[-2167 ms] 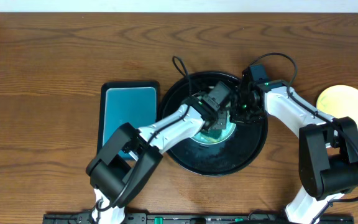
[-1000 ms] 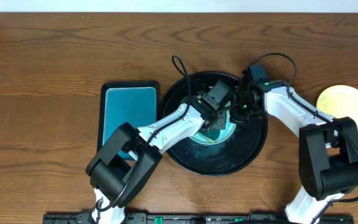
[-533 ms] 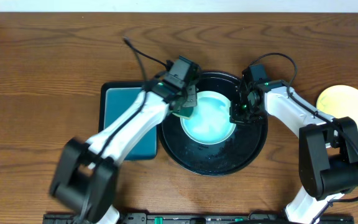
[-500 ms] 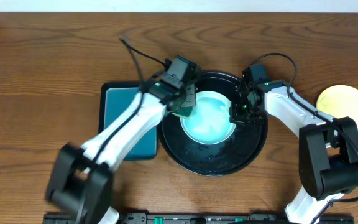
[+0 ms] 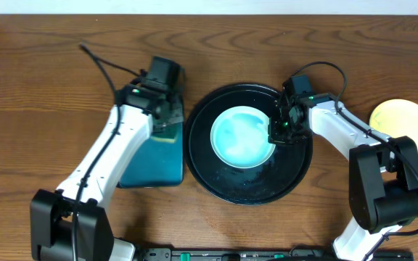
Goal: Clean dirty plates on tray and stack at the side
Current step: 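Move the sponge with the left gripper back to the teal tray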
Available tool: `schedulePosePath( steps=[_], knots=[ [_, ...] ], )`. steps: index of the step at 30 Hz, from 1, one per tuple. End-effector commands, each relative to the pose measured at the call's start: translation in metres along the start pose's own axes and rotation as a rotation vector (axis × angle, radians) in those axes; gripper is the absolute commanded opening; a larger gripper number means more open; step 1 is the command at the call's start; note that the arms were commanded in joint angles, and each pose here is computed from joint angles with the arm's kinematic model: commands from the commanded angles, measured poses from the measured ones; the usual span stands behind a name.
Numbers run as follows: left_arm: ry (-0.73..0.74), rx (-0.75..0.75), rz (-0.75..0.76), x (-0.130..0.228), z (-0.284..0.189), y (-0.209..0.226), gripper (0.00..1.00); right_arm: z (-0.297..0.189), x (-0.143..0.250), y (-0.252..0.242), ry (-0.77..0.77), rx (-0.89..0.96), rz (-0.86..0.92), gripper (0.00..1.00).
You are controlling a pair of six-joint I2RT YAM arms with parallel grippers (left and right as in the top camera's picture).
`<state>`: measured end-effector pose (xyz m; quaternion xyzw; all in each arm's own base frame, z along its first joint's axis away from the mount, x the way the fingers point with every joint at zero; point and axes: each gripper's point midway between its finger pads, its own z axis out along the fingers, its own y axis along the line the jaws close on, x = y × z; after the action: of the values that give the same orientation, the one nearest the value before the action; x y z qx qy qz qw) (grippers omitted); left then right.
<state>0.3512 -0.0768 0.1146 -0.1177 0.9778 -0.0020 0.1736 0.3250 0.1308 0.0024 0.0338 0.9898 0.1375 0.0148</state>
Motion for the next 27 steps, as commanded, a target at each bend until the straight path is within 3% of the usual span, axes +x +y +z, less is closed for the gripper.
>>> schedulePosePath(
  steps=[1, 27],
  knots=[
    [0.034, -0.064, -0.028, 0.006, 0.015, 0.028, 0.08, 0.012, 0.016, -0.006, 0.05, 0.039, -0.001, 0.01],
    [0.055, -0.075, -0.057, 0.056, 0.093, 0.054, 0.08, 0.012, 0.017, -0.007, 0.053, 0.04, -0.001, 0.01]
  ],
)
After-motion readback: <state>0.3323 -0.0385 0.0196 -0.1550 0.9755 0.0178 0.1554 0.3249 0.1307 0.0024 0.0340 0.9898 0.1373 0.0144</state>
